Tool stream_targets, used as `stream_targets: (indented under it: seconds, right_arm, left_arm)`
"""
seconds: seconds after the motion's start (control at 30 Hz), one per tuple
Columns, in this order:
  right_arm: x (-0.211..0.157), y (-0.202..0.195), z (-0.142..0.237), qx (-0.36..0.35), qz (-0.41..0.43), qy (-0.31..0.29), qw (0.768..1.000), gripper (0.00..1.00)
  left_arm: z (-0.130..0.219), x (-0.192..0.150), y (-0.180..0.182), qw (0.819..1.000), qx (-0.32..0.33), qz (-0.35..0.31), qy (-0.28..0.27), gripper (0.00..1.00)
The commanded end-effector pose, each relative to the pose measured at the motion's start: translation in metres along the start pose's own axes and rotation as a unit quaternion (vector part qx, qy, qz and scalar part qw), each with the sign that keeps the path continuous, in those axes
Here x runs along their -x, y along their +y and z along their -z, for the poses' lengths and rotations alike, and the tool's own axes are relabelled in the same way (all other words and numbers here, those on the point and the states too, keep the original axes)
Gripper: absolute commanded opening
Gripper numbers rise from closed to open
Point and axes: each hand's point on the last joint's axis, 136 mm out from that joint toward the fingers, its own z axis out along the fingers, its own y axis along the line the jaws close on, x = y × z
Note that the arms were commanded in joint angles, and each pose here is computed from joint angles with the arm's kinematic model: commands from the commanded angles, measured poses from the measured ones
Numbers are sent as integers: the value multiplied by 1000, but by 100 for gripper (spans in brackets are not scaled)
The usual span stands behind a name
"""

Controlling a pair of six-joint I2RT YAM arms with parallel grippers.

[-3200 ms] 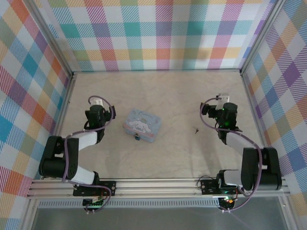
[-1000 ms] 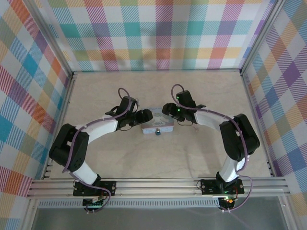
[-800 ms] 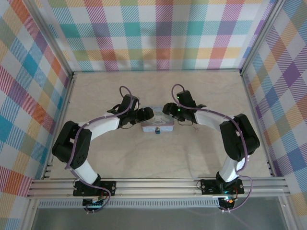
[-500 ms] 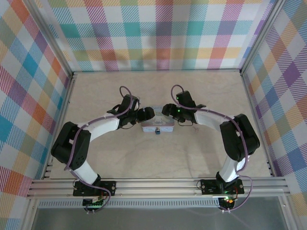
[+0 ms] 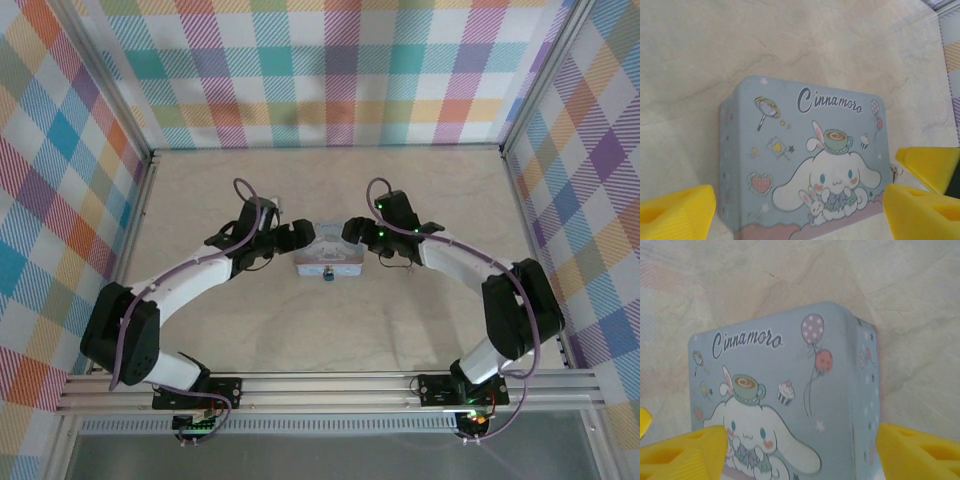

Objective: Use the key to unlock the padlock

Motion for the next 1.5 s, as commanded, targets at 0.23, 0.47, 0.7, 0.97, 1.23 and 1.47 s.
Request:
stream_targets:
  seconds: [0.23, 0.47, 0.7, 0.97, 1.23, 1.47]
  right_arm:
    - [-10, -54, 74, -131, 38, -36, 990, 78]
    - [-17, -90, 111, -164, 12, -41, 986, 76]
    - [-18, -121, 107, -183, -23, -22, 983, 71]
    - [-18, -145, 68, -197, -51, 27, 979, 61]
    - [-19, -162, 44, -223, -52, 56, 972, 57]
    - [-21, -170, 26, -228, -55, 75, 969, 50]
  left_arm:
    - [55, -44, 11, 1000, 6, -9, 27, 85]
    - [76, -76, -7, 999, -21, -11, 34, 85]
    - [72, -97, -45, 998, -26, -55, 27, 84]
    - [39, -124, -90, 991, -43, -102, 70, 84]
    - [34, -133, -94, 990, -40, -112, 80, 84]
    - [33, -137, -87, 991, -36, -104, 81, 84]
